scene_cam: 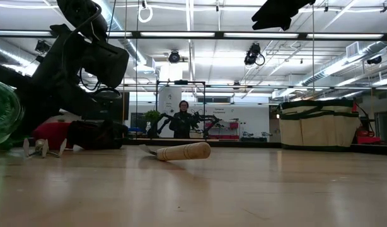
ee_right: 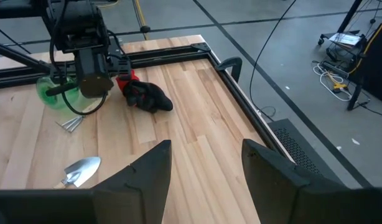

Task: Pick & Place Garden tools in Gardening bag
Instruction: Put the green spray bottle into the gardening bag

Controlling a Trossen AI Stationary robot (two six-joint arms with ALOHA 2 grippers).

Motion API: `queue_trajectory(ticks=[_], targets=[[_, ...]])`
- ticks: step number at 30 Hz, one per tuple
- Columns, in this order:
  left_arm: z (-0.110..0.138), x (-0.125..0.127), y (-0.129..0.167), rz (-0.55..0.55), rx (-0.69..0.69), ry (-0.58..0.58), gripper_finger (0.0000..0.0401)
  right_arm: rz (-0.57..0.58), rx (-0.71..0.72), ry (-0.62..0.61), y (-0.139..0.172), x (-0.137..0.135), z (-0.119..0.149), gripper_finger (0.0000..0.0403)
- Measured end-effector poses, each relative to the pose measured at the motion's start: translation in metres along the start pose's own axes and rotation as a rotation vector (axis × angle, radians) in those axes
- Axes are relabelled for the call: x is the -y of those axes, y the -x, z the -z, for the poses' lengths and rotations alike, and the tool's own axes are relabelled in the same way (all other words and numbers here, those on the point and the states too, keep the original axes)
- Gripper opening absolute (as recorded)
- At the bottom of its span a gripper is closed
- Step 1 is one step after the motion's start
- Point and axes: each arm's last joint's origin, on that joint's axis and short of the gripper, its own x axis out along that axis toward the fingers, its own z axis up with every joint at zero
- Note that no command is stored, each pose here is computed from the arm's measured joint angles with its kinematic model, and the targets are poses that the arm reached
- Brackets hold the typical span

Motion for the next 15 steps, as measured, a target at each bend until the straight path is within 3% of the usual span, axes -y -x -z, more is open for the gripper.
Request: queue_trajectory(ticks=[15], targets=[[-0.004,0.002,0.018,0.019,0.017,-0.001,0.0032,0.000,0.000,0.000,0.000,0.000,0.000,0.0196]])
